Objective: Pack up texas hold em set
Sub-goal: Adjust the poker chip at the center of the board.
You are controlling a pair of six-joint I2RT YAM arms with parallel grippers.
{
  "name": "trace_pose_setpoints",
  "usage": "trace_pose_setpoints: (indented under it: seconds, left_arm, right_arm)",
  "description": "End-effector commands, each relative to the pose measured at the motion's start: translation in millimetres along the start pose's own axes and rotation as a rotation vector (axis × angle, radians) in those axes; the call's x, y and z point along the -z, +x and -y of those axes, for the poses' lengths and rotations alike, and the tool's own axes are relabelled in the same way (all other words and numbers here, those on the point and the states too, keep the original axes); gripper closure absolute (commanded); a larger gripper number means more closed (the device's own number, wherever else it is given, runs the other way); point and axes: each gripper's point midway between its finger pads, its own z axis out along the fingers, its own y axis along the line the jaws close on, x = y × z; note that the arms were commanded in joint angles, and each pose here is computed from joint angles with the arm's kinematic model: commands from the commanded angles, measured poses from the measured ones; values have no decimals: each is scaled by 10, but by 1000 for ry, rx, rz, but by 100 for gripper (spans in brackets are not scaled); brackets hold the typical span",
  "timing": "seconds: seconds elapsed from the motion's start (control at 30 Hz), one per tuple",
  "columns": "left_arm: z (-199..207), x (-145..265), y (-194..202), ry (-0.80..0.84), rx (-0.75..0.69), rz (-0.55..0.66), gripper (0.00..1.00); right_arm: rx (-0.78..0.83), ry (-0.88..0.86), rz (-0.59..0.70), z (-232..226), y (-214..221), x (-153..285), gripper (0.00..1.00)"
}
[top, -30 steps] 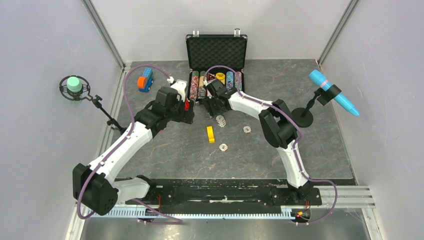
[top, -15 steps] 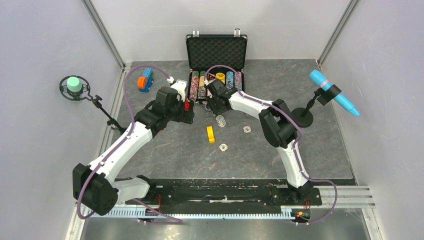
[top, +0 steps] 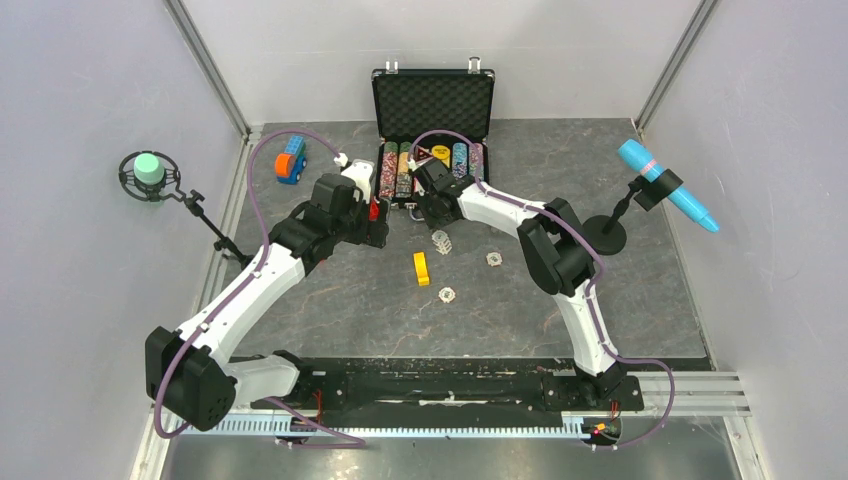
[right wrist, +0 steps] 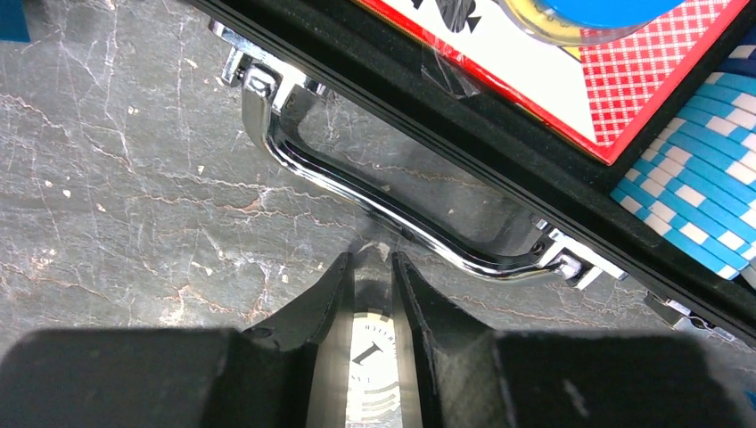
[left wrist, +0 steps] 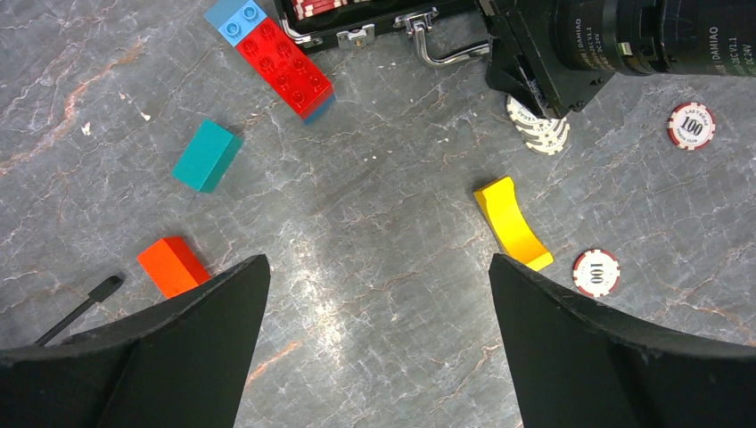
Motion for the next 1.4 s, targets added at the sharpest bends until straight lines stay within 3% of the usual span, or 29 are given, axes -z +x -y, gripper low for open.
trace_pose_setpoints:
  seconds: [0.0,1.37]
  left_arm:
    - [-50,30,-112,-16,-41,34,0]
    - [-40,36,-118,-11,-39,35,0]
  right_arm:
    - [16,-5,-39,-7,129,44,77]
    - [38,-15,-93,14,363,245,79]
